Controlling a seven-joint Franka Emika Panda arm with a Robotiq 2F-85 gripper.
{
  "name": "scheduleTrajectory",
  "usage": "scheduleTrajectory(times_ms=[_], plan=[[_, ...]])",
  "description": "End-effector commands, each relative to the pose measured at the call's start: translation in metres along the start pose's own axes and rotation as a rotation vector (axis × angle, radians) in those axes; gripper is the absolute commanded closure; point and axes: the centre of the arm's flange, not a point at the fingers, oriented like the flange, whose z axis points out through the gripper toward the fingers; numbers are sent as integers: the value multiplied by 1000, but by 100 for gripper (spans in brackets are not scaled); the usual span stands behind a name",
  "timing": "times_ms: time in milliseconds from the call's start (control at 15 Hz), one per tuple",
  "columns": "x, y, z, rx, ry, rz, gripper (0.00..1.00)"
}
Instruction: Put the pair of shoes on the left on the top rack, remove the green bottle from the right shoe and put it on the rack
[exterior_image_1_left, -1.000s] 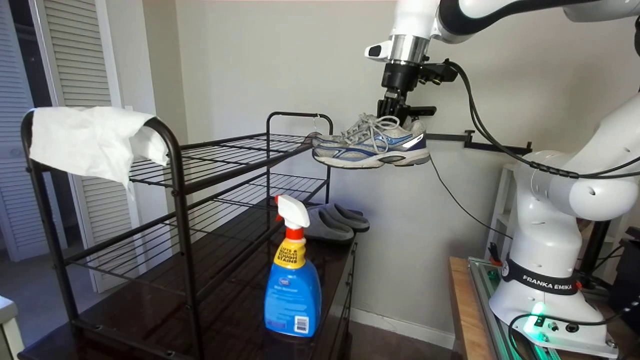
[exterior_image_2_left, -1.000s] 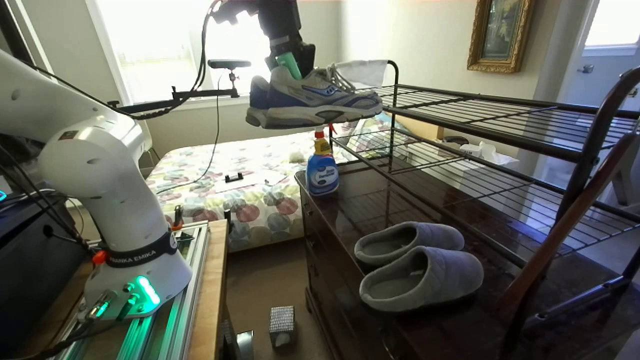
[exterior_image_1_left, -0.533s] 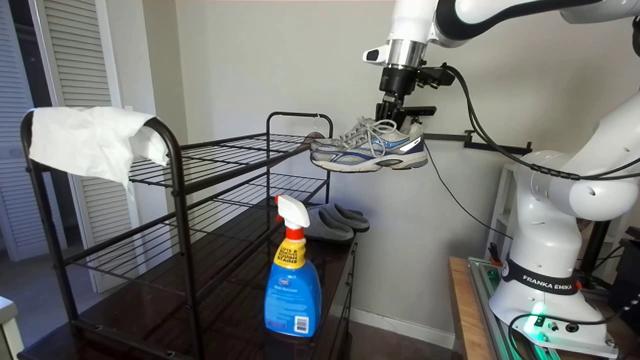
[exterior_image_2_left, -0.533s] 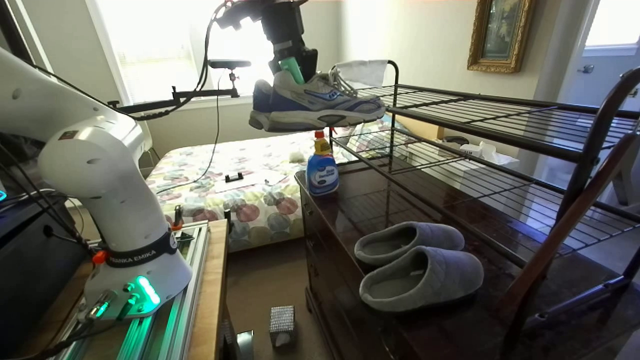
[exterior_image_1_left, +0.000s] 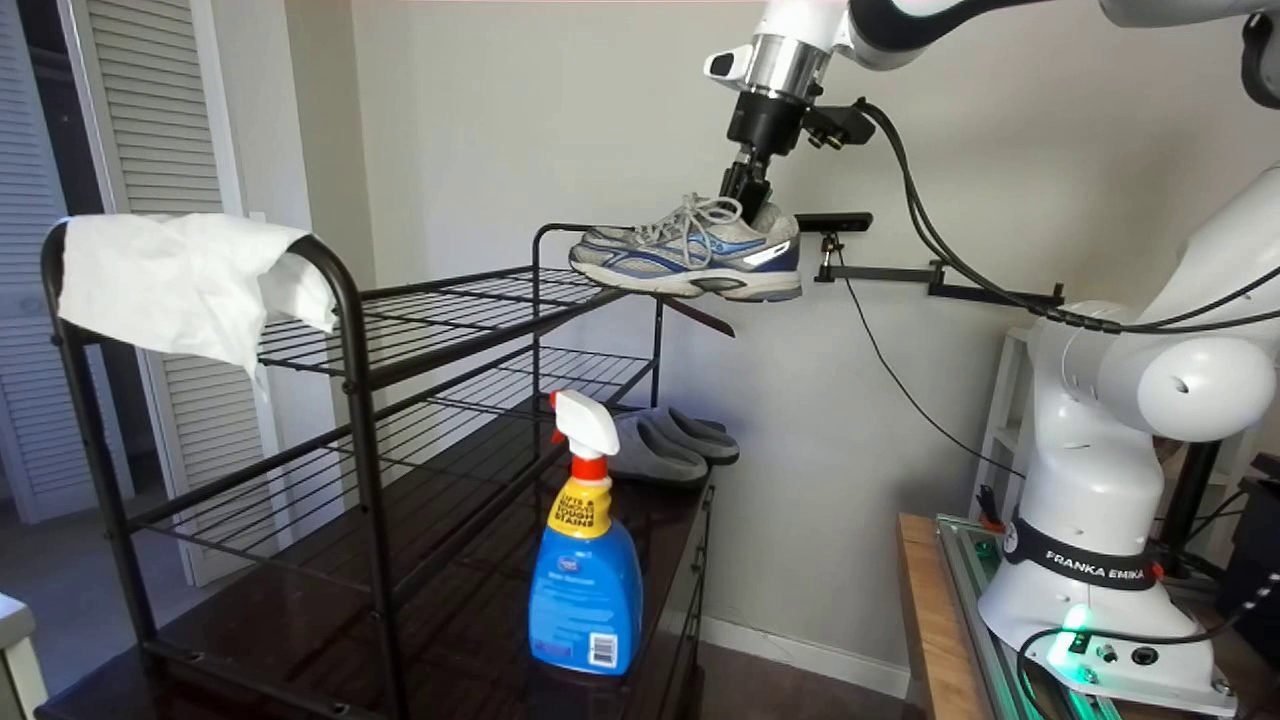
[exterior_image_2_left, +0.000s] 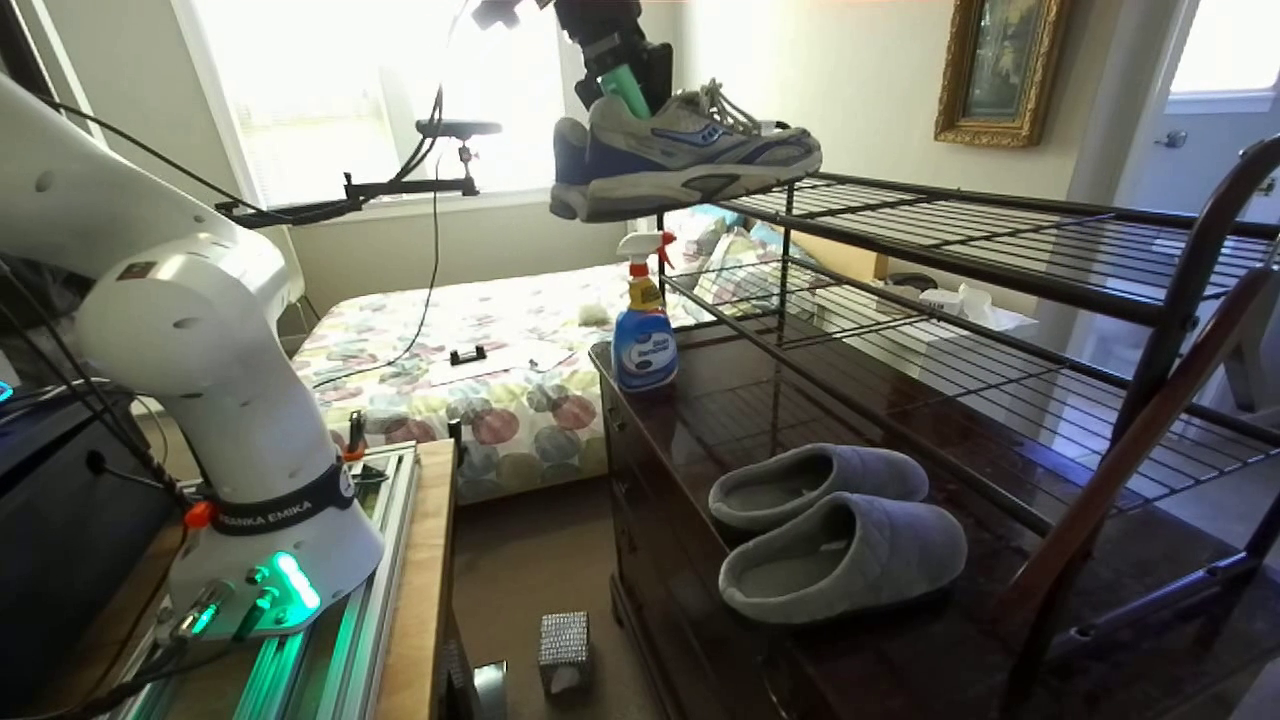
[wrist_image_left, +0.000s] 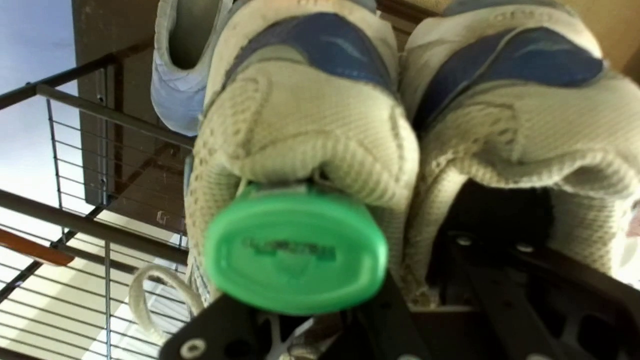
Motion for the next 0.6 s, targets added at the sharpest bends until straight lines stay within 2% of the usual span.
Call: scheduleTrajectory(times_ms=[0, 267, 533], plan=[[63, -1, -30, -22, 45, 6, 94], [127, -9, -45, -35, 59, 34, 94], [189, -7, -56, -29, 57, 135, 94]])
